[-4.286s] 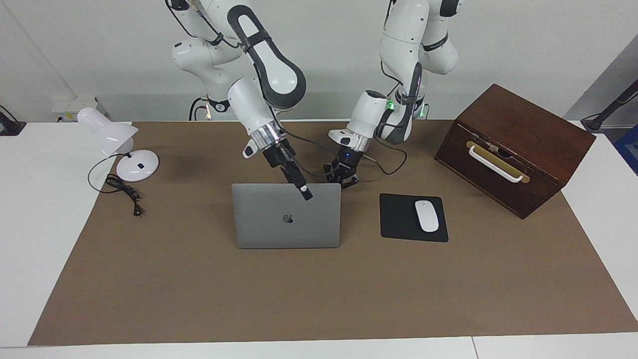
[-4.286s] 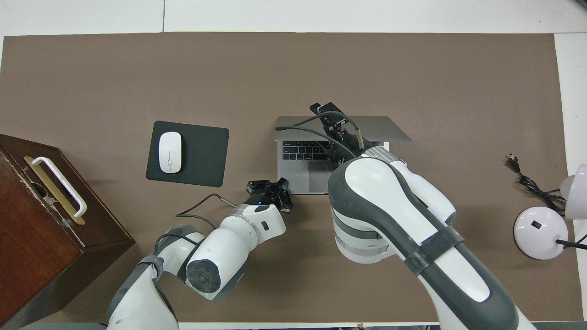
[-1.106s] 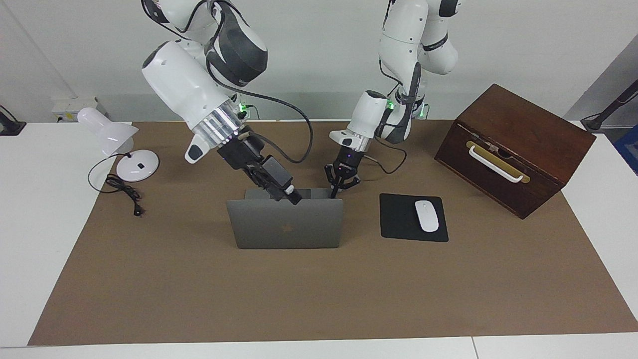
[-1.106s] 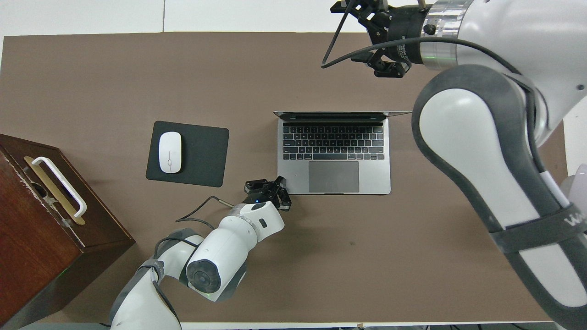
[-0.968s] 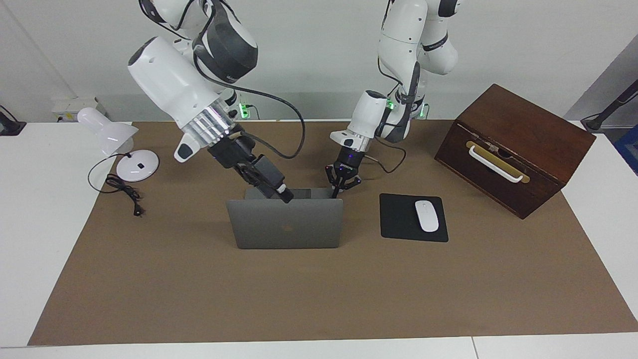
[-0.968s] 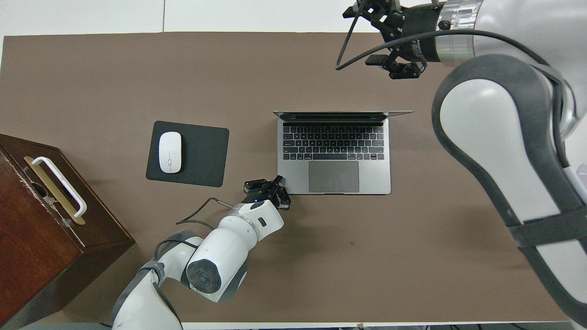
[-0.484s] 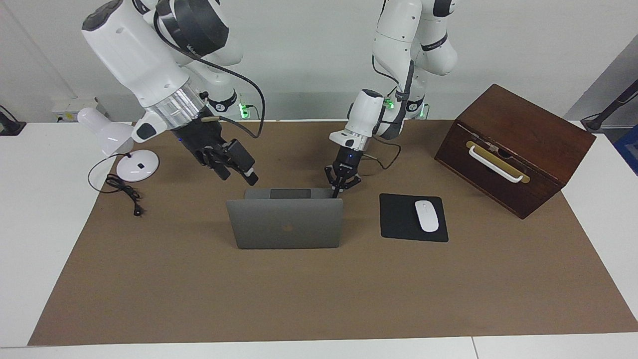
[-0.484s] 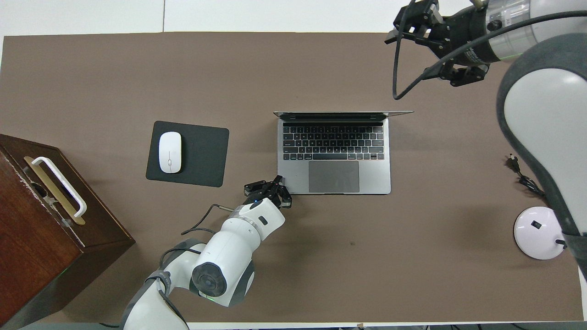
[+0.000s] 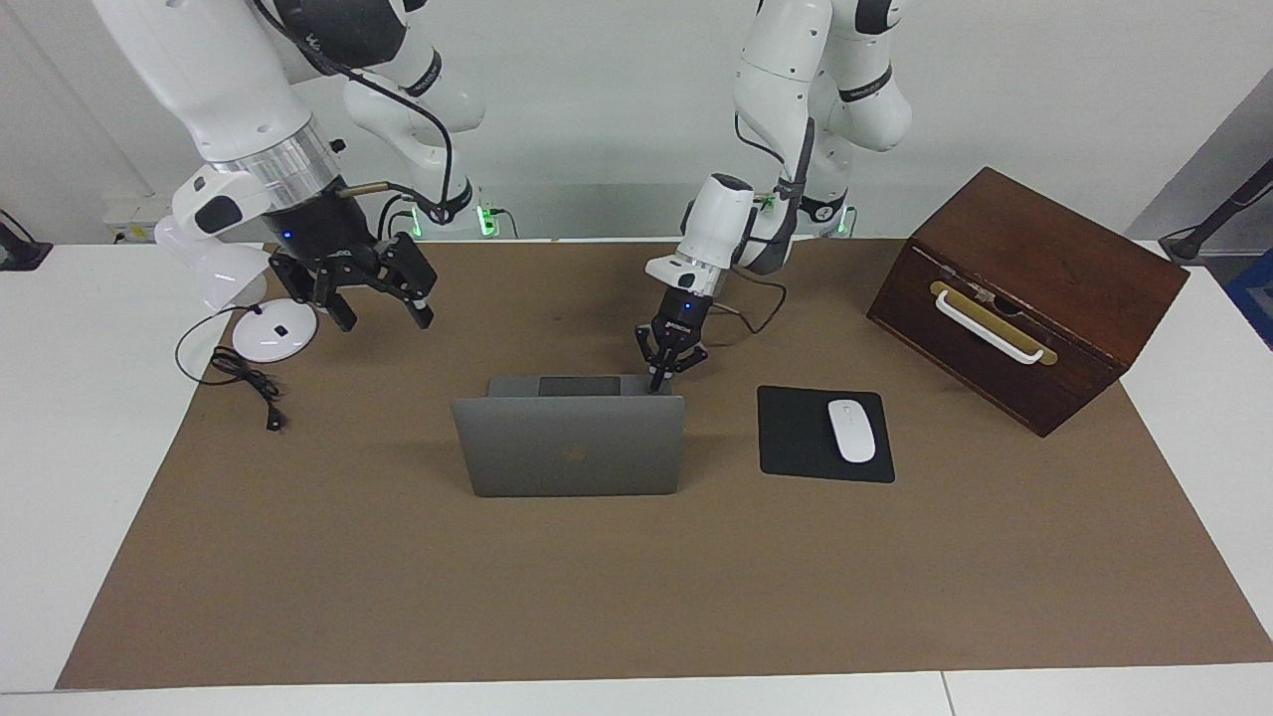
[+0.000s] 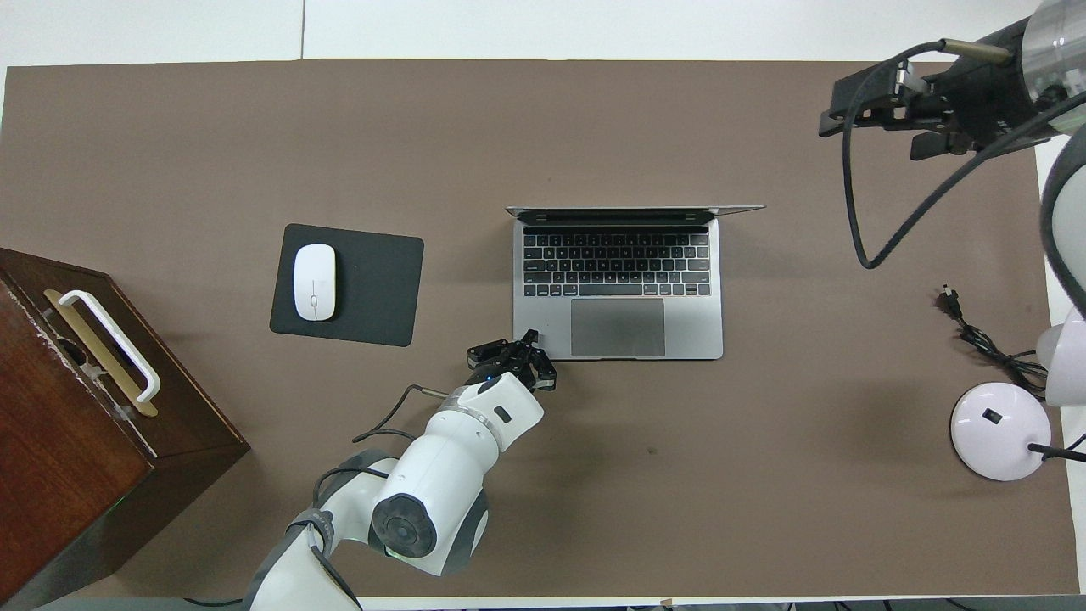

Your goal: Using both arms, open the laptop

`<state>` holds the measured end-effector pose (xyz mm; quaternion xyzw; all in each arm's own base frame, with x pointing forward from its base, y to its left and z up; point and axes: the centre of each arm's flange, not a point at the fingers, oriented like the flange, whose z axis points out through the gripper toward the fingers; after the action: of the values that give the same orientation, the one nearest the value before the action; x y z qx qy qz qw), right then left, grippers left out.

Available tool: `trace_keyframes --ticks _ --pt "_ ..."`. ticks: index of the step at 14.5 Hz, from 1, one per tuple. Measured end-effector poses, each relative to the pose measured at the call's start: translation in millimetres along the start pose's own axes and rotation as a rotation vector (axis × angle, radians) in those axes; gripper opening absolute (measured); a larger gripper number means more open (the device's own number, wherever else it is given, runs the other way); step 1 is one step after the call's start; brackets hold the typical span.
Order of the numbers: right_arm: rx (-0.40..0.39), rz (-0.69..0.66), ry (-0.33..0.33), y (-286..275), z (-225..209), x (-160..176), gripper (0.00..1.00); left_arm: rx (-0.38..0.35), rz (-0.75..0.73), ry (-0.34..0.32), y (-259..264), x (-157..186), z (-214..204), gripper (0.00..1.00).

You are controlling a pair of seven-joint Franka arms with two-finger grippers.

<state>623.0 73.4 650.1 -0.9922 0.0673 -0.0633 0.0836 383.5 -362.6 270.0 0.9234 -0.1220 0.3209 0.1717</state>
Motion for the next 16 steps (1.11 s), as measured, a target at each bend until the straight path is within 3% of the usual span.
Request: trace_keyframes --ticks 3,7,11,16 --pt "-0.063 -0.081 -0.018 27 -1 1 1.0 0.002 -0.006 -0.005 -1 4 1 0.01" --pt "-0.079 -0.104 -0.051 61 10 0 1.0 -0.009 -0.029 -0.063 3 30 -6 0.01" --pt "-0.085 -0.104 -0.04 63 26 -9 1.0 -0.011 -0.038 -0.091 -4 47 -15 0.01" --pt "-0.099 -0.084 -0.027 76 48 -27 1.0 -0.021 -0.05 -0.184 -15 85 -27 0.01"
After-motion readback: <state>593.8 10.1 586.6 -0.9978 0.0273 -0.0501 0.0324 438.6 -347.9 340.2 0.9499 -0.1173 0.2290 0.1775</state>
